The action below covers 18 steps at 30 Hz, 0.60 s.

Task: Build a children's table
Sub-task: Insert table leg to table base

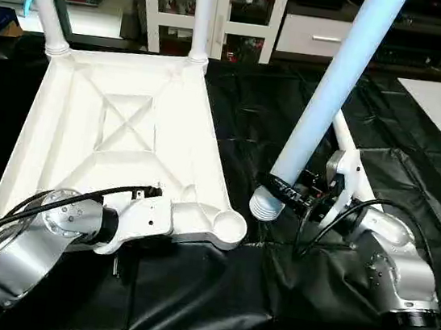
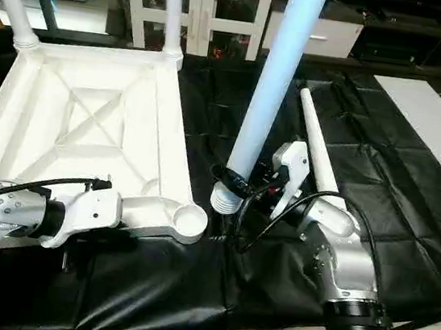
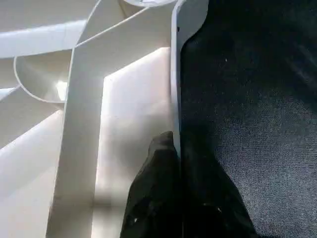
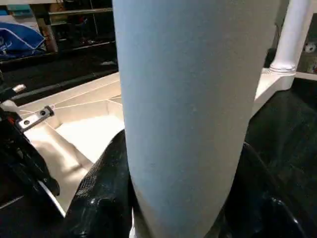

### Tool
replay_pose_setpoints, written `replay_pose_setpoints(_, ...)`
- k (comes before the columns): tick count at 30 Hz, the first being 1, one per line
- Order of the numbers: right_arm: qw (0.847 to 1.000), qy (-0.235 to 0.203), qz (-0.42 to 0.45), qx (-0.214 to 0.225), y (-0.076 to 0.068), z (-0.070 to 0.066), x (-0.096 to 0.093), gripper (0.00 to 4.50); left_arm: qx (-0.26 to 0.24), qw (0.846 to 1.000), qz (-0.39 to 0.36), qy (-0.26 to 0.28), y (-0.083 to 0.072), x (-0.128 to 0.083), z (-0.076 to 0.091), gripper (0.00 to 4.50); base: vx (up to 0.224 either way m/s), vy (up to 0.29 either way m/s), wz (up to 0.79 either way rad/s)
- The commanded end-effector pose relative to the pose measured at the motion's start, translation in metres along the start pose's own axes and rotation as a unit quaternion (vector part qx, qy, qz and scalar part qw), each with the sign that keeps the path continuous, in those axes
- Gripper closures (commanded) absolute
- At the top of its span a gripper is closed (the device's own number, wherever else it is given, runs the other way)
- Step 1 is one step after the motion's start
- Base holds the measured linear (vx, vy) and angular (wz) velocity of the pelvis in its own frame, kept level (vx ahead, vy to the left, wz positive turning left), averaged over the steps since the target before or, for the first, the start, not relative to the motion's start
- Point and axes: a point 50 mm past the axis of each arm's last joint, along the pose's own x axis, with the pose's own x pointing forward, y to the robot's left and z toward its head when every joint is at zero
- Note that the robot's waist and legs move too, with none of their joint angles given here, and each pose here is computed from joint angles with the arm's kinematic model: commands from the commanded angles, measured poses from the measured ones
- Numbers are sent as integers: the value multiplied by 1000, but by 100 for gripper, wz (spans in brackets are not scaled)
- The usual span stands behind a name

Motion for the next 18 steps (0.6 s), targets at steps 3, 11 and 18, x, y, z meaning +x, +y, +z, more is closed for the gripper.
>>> replay_pose_setpoints(3,1000,-18,3,-13,0,7,3,264,-56,982,67,170,4,-16,-51,450,0,0,0)
replay_pose_setpoints(11,999,-32,5,-13,1,6,11,264,-70,972,89,204,3,-24,-55,450,0,0,0)
replay_pose_setpoints(18,999,-53,0,-2,-2,14,17,264,4,999,-19,-32,-17,9,-1,450,0,0,0)
